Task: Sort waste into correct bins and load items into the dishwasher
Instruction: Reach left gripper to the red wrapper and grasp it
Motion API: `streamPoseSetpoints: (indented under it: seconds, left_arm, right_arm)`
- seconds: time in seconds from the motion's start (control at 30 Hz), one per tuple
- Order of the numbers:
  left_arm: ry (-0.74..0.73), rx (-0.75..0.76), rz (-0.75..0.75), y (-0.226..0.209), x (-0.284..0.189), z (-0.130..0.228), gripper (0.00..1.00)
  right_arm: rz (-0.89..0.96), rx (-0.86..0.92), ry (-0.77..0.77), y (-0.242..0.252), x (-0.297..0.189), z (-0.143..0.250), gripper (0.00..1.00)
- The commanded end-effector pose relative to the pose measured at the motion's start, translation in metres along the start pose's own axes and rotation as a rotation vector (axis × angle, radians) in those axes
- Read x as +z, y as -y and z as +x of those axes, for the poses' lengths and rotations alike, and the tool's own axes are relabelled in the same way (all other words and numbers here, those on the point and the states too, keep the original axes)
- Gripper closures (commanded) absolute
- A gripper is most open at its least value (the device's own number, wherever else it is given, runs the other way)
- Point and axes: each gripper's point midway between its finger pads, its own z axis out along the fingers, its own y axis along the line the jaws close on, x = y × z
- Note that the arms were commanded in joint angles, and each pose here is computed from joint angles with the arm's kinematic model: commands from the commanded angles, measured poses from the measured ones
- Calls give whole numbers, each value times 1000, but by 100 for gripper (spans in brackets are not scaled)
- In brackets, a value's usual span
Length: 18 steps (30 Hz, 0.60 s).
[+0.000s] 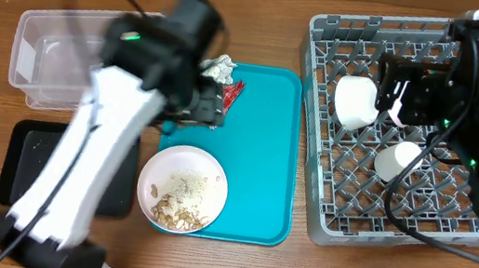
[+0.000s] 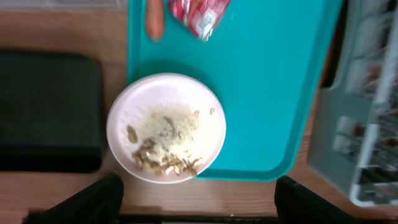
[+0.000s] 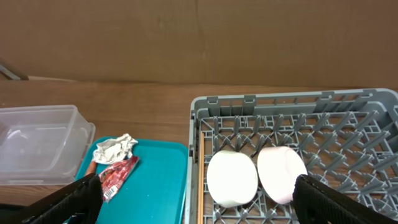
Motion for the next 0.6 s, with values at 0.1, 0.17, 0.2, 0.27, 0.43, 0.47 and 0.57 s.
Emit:
streamPoseSetpoints:
  seconds: [0.1,0.17,0.2,0.27,0.43,0.47,0.57]
  left_arm:
    - [-33,-93,-154,-3,46,-1,13]
    - [-50,-100,-168,-4,58,-4,13]
    - [-57,-103,-173,-4,63,-7,13]
    - [-64,-64,-175,-2,74,-13,14]
    - [-41,58,-158,9,96,-33,11]
    - [-26,55,-150,11,100,-38,12]
    - [52,43,-144,17,113,-63,14]
  right_arm:
    - [10,6,-8,2,5,1,0]
    - [11,6,-10,2,6,1,0]
    - [11,6,-10,2,6,1,0]
    - [11,6,-11,2,6,1,0]
    - [11,6,-11,2,6,1,0]
    - [11,6,-11,2,6,1,0]
    - [11,6,-11,2,6,1,0]
